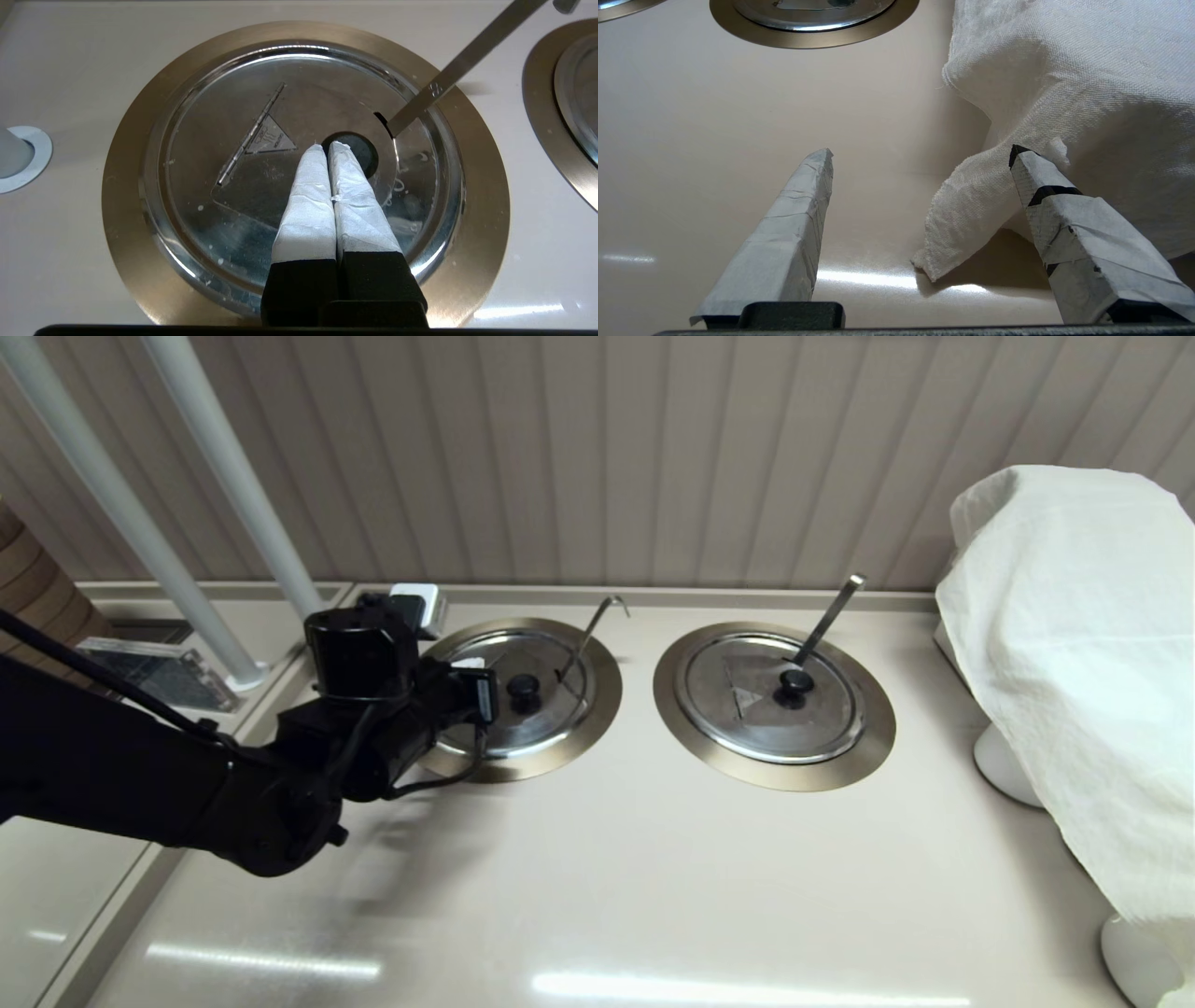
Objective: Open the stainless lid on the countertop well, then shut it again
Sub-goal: Open the lid
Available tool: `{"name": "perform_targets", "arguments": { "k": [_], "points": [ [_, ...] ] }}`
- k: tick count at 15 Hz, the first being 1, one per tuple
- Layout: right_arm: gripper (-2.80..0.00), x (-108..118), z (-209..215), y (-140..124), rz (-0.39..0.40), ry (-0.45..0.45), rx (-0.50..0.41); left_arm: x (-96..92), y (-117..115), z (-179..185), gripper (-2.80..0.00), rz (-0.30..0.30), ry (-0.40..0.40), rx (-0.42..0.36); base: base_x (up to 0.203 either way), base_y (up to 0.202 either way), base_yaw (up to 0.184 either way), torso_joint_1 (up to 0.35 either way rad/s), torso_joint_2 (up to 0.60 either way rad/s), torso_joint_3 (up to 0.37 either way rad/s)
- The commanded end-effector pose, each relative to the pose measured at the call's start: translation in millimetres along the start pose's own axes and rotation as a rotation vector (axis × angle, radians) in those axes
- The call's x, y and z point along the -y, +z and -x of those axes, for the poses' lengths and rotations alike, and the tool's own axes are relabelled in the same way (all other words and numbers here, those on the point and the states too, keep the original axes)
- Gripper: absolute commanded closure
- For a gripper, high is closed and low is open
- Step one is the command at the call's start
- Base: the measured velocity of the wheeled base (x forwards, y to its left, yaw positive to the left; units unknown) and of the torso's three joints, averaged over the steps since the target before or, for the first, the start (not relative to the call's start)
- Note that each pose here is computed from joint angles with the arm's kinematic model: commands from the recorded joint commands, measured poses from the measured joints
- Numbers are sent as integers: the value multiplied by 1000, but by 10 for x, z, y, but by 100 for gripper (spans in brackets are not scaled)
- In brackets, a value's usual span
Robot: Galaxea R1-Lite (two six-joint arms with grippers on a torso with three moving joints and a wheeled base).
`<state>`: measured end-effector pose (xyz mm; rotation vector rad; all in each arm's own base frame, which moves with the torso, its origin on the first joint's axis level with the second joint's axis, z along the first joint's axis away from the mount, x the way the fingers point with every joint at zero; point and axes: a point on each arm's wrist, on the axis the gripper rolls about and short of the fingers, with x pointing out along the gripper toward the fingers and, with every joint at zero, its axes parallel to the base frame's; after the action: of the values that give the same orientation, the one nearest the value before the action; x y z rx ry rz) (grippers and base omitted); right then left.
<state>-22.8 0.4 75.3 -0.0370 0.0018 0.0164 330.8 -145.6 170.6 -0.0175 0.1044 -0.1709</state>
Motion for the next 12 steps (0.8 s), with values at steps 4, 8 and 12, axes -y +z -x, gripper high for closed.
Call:
{"name": "perform_targets", "arguments": {
  "k": [4,8,12],
  "points": [
    [-280,0,0,0,0,0,1,34,-157,-139,0,23,9,12,0,0,0,0,0,0],
    [-280,0,0,0,1,0,1,49,-202,-178,0,37,13,20,0,0,0,0,0,0],
    [-280,0,0,0,0,0,1,66,-177,-166,-280,34,16,27,0,0,0,0,0,0]
  ]
}}
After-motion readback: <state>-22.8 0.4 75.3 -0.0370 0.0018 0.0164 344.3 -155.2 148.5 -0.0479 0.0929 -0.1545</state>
